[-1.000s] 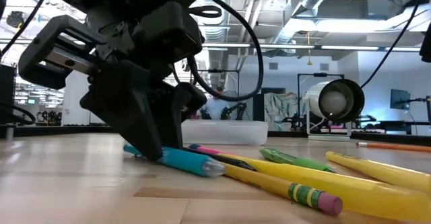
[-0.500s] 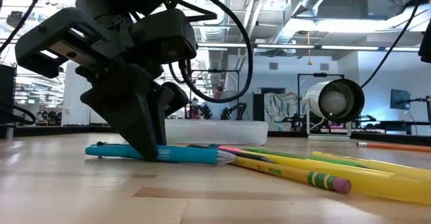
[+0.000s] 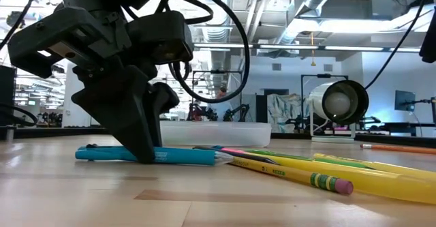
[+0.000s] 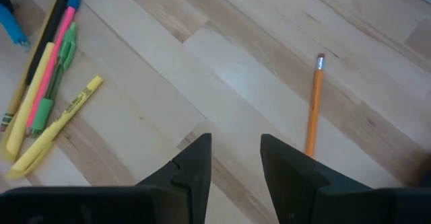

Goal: Pick & place school supplies into a supply box
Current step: Put the blue pen into the supply box

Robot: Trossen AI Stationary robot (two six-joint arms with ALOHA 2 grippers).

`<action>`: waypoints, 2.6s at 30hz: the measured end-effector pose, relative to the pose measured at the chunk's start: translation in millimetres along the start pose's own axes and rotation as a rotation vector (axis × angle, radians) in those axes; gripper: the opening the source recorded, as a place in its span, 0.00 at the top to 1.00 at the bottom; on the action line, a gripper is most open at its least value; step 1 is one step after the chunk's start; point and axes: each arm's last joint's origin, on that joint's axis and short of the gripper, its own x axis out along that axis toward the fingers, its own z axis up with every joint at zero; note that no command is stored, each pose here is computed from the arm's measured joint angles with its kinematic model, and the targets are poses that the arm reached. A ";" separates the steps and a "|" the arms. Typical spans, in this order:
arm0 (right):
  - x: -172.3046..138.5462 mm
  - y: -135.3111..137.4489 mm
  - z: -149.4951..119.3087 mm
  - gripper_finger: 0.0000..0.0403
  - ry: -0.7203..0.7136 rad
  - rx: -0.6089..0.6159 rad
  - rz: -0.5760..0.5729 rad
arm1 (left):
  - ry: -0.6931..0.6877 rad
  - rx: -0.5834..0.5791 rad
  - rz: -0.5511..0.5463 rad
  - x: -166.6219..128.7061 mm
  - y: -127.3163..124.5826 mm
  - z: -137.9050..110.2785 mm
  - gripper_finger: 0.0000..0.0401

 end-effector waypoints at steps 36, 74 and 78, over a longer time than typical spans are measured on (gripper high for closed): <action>8.3 -3.5 16.9 0.70 -0.083 -0.002 -0.065 | -0.144 -0.093 0.295 -100.1 14.5 4.7 0.89; 19.0 -1.2 35.8 0.70 -0.105 0.085 -0.071 | -0.281 -0.161 0.353 -85.6 151.0 36.8 0.77; 18.9 -1.0 35.8 0.70 -0.104 0.086 -0.069 | -0.300 -0.166 0.350 -86.5 150.9 39.0 0.67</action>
